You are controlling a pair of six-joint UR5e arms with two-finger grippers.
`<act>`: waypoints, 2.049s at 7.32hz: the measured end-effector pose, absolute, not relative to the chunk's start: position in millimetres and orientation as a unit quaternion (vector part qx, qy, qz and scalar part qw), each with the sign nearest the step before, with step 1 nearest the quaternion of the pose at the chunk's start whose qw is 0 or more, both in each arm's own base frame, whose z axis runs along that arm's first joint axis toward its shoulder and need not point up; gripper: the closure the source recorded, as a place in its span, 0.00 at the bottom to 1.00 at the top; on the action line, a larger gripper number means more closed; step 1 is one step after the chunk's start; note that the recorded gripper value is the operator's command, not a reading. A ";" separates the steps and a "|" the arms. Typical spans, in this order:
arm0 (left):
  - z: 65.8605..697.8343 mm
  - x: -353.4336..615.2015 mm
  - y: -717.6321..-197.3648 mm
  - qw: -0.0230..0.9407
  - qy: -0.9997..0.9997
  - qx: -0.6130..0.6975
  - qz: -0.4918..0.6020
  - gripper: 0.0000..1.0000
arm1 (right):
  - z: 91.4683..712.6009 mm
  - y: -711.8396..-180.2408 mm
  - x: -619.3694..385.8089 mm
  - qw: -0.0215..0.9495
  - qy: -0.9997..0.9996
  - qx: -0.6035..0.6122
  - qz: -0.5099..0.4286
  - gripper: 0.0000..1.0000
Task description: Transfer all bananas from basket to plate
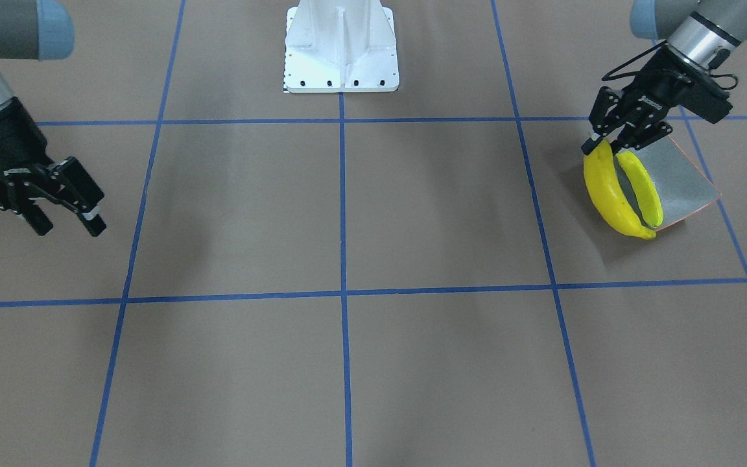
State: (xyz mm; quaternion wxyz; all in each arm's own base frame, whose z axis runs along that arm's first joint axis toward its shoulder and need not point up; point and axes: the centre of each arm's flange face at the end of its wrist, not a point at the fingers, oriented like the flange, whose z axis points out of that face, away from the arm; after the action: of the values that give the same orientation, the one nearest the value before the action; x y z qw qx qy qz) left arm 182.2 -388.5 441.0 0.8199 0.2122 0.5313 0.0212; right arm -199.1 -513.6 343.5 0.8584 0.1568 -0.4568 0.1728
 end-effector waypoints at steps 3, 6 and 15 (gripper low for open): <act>540.1 149.6 -366.7 0.864 0.445 0.215 0.095 1.00 | 442.6 -503.6 -108.4 0.899 -0.395 0.168 0.082 0.00; 605.8 137.4 -360.1 0.886 0.395 0.203 0.132 0.71 | 502.1 -497.1 -50.9 0.912 -0.374 0.167 0.028 0.00; 581.1 145.0 -361.3 0.851 0.440 0.224 0.178 0.00 | 534.3 -484.1 -21.8 0.917 -0.366 0.161 0.013 0.00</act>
State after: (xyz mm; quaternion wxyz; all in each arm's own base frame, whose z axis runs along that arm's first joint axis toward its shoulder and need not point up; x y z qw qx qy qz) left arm 145.0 -361.3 581.1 0.8513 0.2240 0.4400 0.1777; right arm -21.8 -484.1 534.3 0.9166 0.1607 -0.3660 0.0126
